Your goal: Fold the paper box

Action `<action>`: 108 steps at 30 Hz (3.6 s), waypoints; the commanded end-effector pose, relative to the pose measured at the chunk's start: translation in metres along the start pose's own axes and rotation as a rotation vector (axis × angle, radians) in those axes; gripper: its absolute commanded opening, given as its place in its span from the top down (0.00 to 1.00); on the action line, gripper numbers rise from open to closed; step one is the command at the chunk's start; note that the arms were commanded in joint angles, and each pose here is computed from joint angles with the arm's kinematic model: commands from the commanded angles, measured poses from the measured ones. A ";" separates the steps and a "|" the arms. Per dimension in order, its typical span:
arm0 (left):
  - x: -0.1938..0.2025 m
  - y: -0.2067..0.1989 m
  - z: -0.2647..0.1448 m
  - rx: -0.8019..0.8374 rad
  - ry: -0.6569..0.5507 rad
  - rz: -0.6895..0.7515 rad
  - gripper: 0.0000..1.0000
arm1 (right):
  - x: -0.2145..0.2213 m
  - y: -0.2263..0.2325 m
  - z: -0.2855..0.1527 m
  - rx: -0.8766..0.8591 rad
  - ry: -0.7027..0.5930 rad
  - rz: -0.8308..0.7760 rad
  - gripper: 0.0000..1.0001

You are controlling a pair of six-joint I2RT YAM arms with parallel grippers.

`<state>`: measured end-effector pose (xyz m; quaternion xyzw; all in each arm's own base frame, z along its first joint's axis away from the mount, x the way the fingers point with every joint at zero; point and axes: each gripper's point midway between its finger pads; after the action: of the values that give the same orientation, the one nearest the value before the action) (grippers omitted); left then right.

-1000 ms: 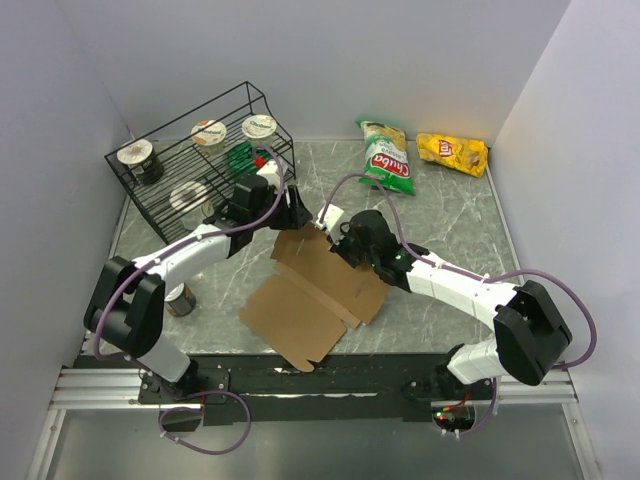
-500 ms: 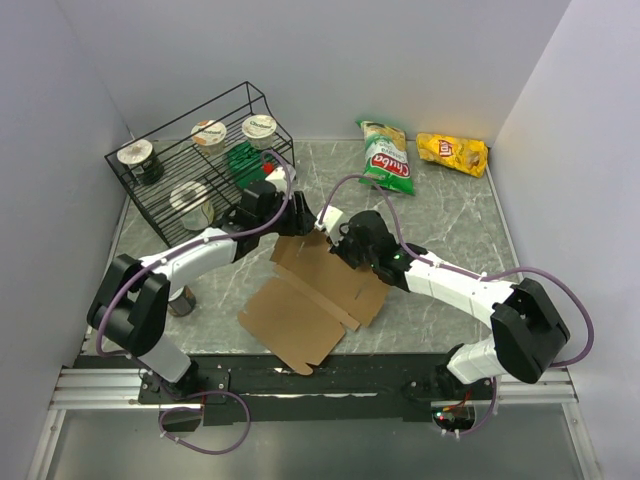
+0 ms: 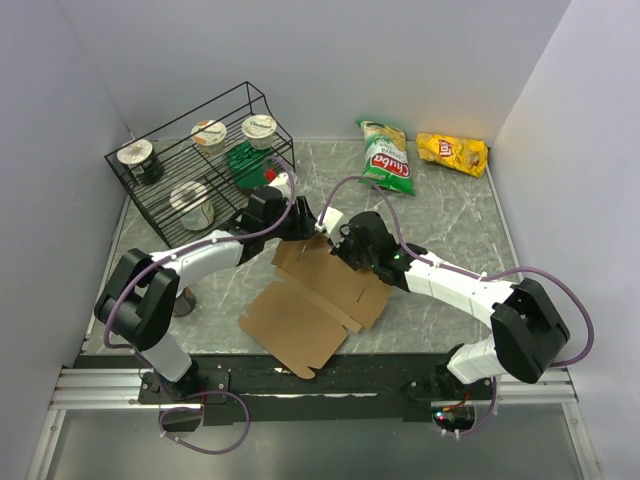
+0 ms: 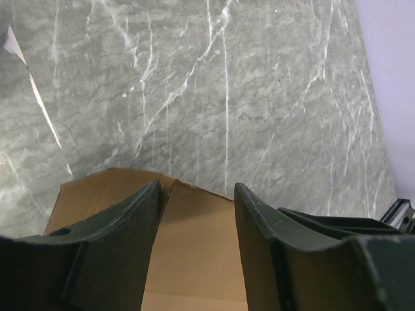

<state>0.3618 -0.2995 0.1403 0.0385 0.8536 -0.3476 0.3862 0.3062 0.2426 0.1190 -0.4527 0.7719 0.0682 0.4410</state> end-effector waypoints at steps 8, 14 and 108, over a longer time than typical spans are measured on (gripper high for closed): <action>0.007 -0.027 -0.007 0.142 -0.035 -0.087 0.44 | -0.024 -0.005 -0.003 0.015 -0.069 -0.013 1.00; -0.007 -0.005 -0.030 0.027 -0.103 -0.004 0.34 | -0.023 -0.005 -0.004 0.015 -0.069 -0.019 1.00; 0.093 0.051 -0.043 -0.068 -0.218 -0.289 0.98 | -0.059 -0.031 -0.057 0.043 -0.255 0.170 1.00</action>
<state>0.2776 -0.2455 0.0517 -0.0462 0.8306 -0.3539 0.4275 0.2922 0.2305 0.1819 -0.4134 0.7561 0.1459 0.4859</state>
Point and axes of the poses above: each gripper's point midway between its finger pads, its own z axis out along the fingers, its own y axis along the line the jaws close on, x = y × z
